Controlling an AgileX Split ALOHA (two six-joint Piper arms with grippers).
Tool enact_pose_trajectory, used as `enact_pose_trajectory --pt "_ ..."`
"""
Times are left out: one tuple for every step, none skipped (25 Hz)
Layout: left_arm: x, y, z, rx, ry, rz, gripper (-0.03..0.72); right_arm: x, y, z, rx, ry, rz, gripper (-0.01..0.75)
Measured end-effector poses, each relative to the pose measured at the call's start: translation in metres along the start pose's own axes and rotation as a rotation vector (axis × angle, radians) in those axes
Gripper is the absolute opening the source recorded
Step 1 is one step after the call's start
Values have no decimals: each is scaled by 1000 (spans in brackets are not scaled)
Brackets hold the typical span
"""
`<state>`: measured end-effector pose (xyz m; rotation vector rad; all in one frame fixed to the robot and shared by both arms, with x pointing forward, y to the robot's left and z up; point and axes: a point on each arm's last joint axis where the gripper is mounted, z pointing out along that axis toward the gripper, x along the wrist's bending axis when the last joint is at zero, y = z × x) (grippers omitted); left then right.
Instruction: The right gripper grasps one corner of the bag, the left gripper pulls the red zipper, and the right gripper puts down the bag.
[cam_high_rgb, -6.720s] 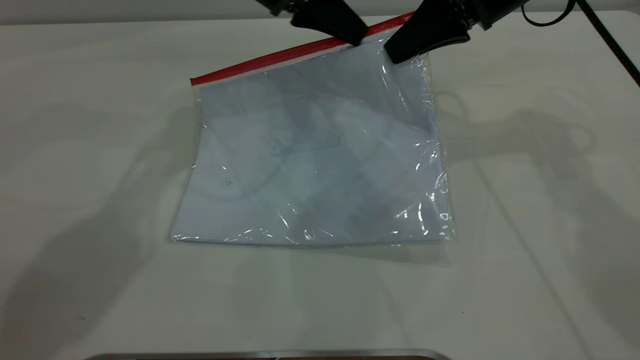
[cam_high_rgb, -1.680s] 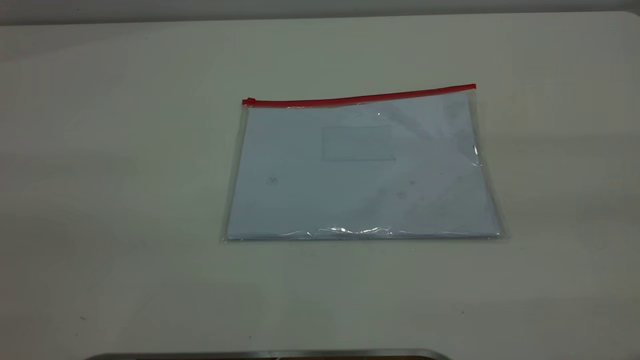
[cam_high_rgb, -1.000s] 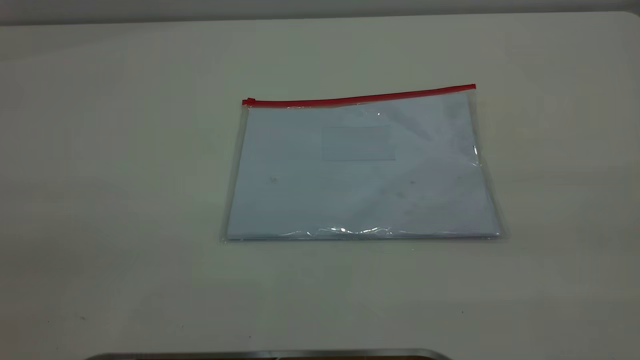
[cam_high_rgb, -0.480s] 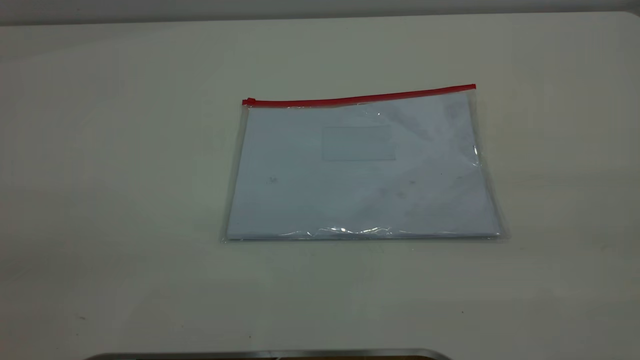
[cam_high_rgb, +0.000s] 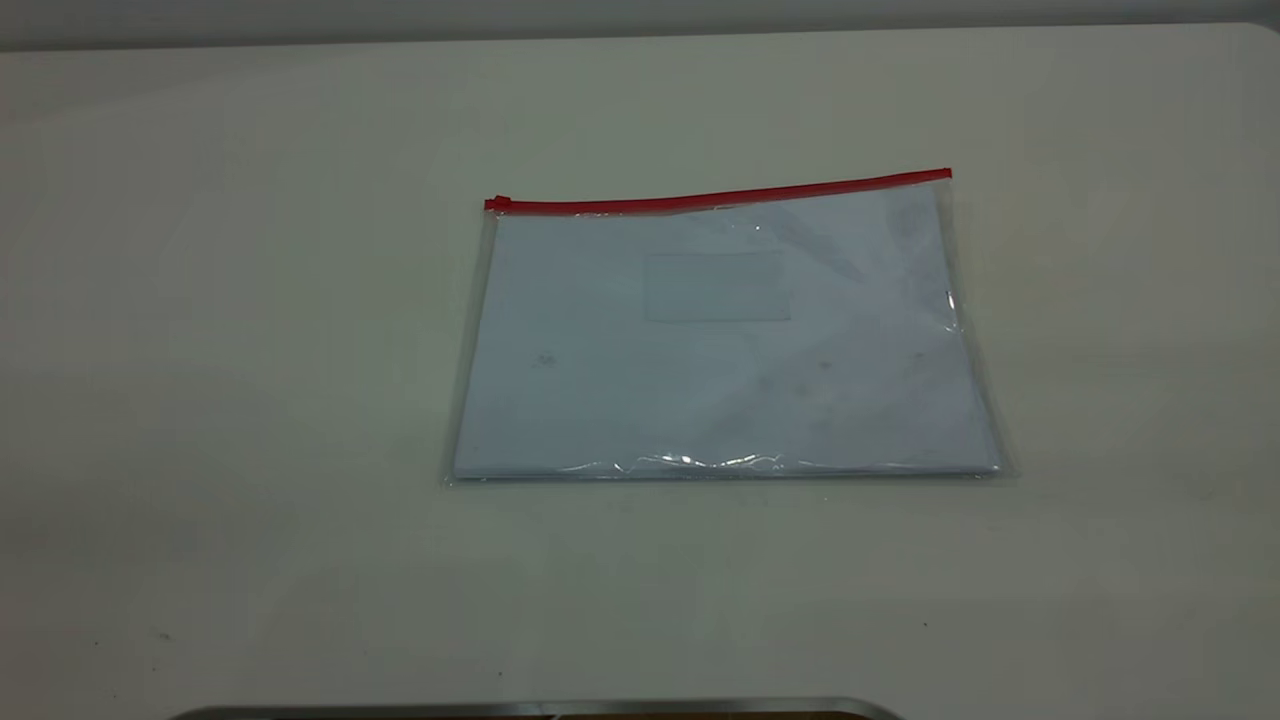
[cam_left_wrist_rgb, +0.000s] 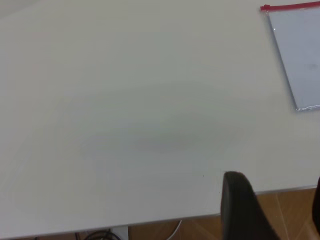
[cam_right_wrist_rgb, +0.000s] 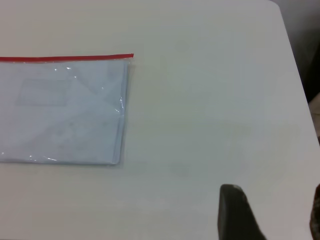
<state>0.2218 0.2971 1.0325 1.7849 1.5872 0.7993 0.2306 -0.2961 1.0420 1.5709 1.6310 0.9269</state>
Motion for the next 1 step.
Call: enact_pose_trajectory --pt "0 0 0 0 0 0 410 0 0 0 0 0 0 397"
